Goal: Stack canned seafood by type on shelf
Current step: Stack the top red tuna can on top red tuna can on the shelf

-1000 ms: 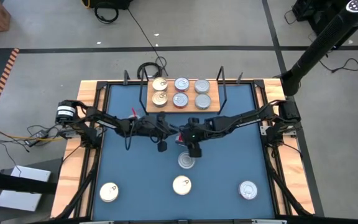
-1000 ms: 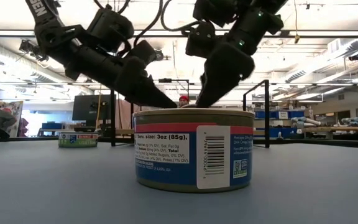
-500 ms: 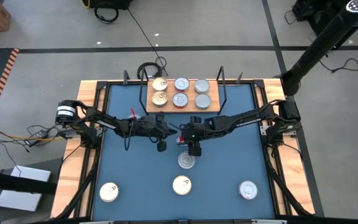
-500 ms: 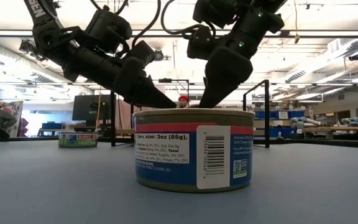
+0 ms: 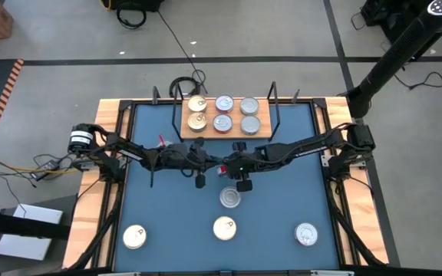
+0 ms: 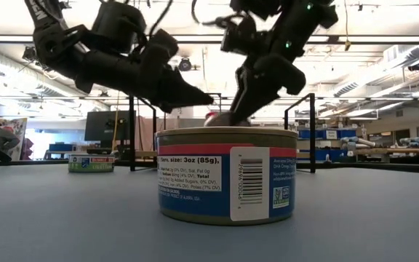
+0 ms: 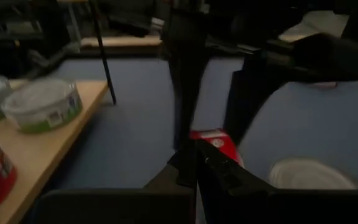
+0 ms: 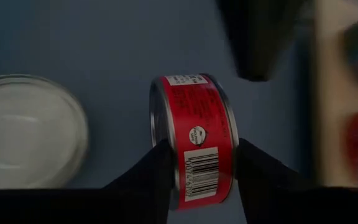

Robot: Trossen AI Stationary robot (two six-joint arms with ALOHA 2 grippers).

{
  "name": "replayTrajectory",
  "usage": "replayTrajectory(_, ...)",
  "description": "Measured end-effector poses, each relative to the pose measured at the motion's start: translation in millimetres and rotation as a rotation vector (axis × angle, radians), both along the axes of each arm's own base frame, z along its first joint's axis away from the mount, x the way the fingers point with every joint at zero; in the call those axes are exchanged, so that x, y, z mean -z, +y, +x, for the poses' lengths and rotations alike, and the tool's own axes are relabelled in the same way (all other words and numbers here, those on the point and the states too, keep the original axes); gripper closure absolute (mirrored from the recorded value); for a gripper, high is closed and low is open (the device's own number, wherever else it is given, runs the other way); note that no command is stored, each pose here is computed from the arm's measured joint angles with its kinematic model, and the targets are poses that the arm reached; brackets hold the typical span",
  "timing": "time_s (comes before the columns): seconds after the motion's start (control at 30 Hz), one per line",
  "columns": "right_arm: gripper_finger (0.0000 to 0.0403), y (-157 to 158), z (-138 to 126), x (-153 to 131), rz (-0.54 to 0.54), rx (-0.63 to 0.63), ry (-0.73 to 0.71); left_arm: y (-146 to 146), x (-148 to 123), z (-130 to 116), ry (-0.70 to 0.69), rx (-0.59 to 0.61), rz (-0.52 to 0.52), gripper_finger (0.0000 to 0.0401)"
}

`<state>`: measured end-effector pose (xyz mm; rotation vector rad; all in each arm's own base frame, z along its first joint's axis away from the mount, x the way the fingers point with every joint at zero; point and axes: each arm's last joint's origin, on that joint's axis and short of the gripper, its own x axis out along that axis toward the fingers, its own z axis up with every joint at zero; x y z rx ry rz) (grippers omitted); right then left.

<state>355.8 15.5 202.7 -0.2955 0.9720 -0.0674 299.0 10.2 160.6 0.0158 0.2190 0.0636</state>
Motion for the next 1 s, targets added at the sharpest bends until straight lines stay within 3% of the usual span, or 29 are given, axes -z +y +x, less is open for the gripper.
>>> replayTrajectory(0.23,0.0258,-19,-9,-31,-0.252,0.067,-0.068,-3,-3,-26,-0.185,-0.002,-0.051,0.0390)
replayTrajectory(0.33,0.0258,-38,-9,-40,-0.373,0.106,-0.087,-2,0,-38,-0.199,-0.018,-0.069,0.0390)
replayTrajectory(0.53,0.0257,-86,-2,-48,-0.498,0.141,-0.148,-2,6,-46,-0.176,-0.035,-0.067,0.0390)
replayTrajectory(0.67,0.0256,-119,3,-45,-0.580,0.104,-0.170,-2,6,-46,-0.173,-0.038,-0.065,0.0390)
replayTrajectory(0.87,0.0256,-157,11,-19,-0.662,-0.022,-0.121,-2,6,-46,-0.170,-0.039,-0.063,0.0390)
replayTrajectory(1.0,0.0257,-180,11,-7,-0.731,-0.014,-0.090,-2,6,-46,-0.171,-0.041,-0.062,0.0390)
